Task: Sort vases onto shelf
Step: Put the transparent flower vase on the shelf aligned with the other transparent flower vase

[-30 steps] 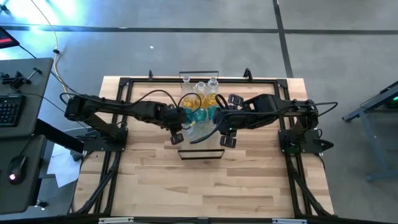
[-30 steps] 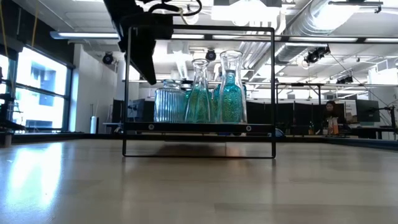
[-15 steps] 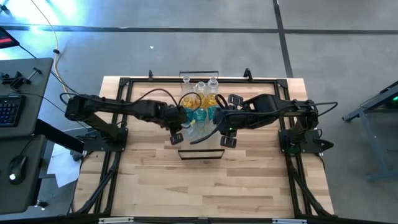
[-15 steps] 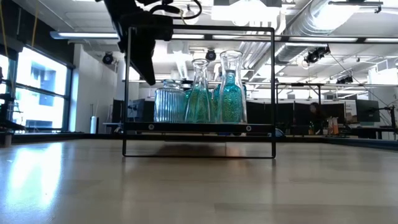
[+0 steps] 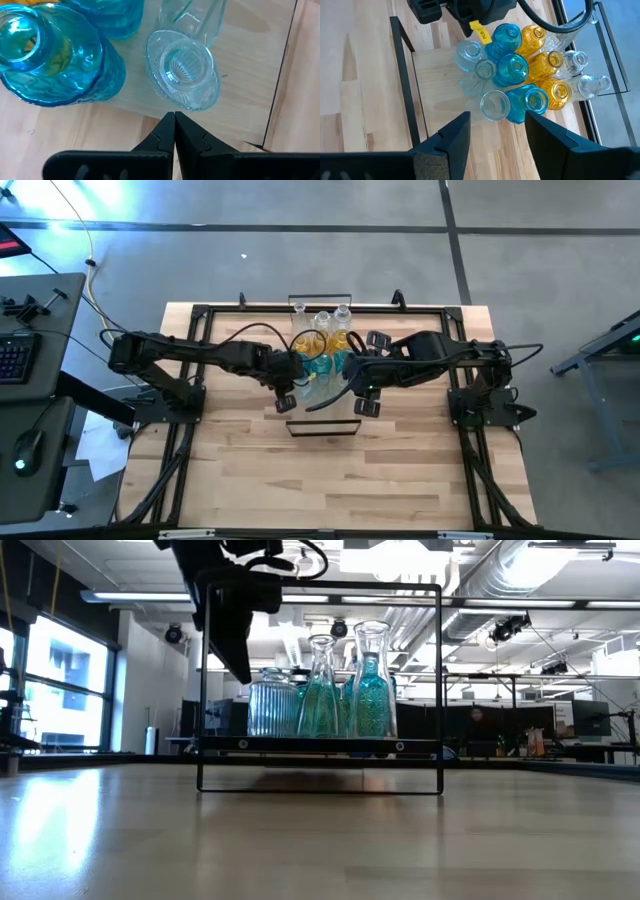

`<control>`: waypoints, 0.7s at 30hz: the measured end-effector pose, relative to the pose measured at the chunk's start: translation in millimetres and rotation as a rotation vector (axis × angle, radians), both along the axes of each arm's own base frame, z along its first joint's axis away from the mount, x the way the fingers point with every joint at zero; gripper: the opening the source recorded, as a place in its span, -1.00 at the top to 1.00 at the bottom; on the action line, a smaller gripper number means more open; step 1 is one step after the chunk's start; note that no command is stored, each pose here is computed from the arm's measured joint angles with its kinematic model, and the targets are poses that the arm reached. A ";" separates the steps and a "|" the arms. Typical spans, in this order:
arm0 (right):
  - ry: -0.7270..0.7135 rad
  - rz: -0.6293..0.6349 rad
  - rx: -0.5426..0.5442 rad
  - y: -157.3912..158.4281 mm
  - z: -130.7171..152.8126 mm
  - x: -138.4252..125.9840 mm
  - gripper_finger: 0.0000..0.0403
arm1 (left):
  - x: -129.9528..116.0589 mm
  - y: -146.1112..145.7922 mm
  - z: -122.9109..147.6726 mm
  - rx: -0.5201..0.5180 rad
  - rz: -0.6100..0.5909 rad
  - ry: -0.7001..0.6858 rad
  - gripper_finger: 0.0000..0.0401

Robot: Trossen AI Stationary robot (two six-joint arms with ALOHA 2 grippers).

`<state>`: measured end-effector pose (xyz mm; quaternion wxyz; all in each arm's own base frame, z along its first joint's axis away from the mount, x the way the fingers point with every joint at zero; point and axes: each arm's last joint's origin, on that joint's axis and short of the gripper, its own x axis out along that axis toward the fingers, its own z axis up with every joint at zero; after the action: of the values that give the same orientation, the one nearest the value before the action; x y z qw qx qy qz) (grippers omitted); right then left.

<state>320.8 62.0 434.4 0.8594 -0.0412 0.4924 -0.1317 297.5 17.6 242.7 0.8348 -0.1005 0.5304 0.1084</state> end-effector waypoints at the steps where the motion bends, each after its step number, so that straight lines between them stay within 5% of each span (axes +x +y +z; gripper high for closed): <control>1: 0.000 0.000 0.000 0.0 0.0 0.0 0.16 | 0.0 0.1 0.0 0.000 0.000 -0.001 1.00; 21: -0.006 -0.015 0.009 0.0 0.0 0.1 0.16 | 4.8 -2.8 2.2 -0.105 -0.010 -0.060 1.00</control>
<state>320.8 62.0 434.4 0.8599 -0.0332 0.4909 -0.1360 302.4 14.8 244.9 0.8443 -0.1445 0.5107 0.0734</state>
